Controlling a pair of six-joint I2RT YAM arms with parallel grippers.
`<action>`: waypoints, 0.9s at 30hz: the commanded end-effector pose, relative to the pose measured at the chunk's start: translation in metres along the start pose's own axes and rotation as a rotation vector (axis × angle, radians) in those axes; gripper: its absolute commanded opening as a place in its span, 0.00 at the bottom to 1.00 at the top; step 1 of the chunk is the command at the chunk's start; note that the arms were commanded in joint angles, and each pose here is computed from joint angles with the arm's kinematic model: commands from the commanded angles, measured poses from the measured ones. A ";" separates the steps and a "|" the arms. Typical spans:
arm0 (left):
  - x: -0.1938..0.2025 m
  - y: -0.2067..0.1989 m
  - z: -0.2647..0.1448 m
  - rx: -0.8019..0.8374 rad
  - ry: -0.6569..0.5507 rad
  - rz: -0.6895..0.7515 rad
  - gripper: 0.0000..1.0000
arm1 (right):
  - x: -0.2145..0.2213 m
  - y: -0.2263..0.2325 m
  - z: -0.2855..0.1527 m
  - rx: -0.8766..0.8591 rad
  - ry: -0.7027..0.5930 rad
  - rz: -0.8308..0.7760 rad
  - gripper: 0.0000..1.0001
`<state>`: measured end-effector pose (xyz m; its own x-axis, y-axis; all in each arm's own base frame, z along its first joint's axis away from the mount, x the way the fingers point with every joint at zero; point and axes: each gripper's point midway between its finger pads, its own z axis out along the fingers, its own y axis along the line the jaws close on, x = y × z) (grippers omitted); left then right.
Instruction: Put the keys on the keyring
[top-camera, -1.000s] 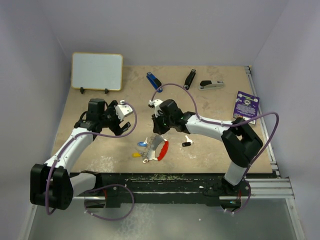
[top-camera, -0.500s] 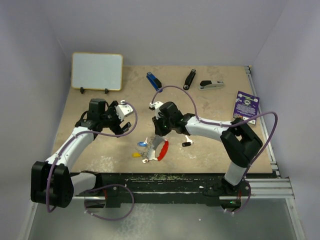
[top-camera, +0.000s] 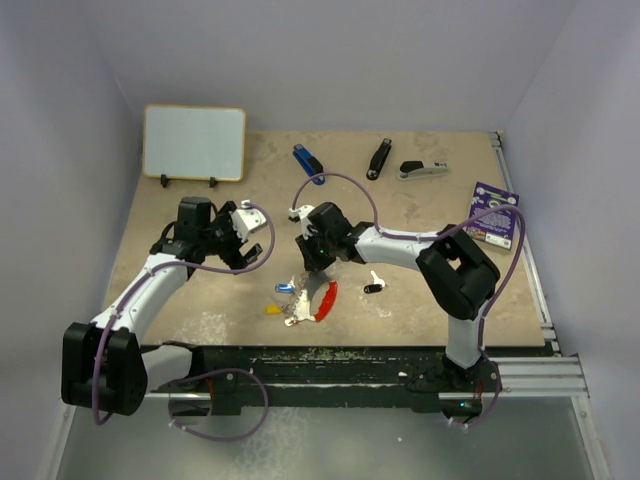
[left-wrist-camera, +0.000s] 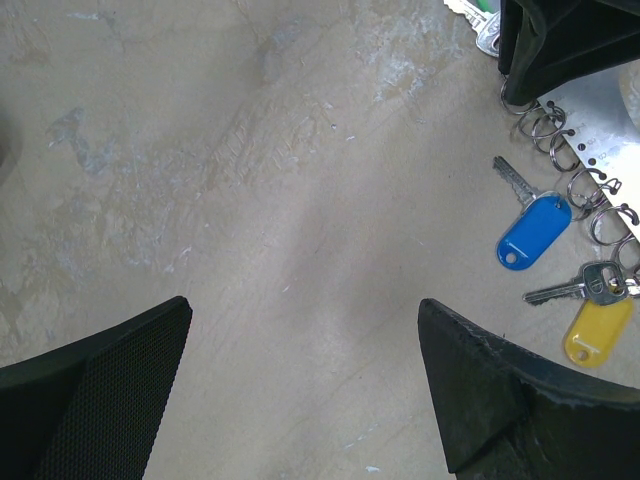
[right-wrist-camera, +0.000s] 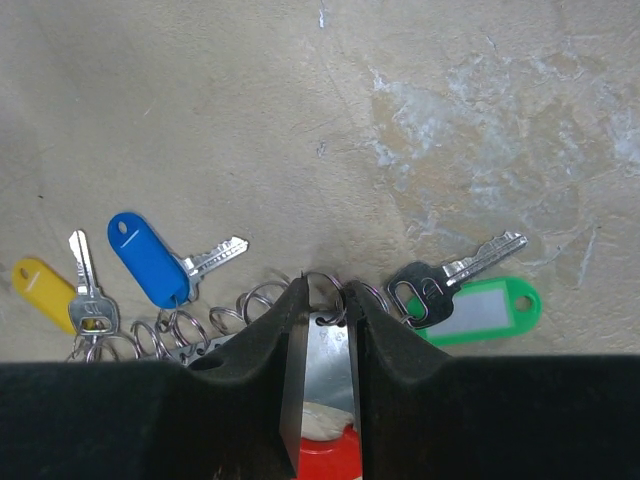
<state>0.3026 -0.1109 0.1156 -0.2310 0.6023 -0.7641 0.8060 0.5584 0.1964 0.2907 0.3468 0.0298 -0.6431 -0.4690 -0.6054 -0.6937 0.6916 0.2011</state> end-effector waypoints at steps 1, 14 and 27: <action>-0.008 0.004 0.000 -0.010 -0.038 0.012 0.98 | -0.017 0.006 -0.008 -0.014 -0.037 -0.030 0.27; -0.009 0.005 0.002 -0.005 -0.041 0.008 0.98 | -0.005 0.004 -0.005 -0.013 -0.005 -0.029 0.07; -0.033 -0.011 0.004 0.124 -0.124 -0.009 0.98 | -0.035 0.000 -0.035 0.040 -0.162 -0.026 0.00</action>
<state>0.3015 -0.1166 0.1141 -0.2264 0.5902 -0.7748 0.8221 0.5424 0.1730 0.2870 0.3388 0.0302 -0.6353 -0.4794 -0.6055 -0.6971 0.6933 0.1824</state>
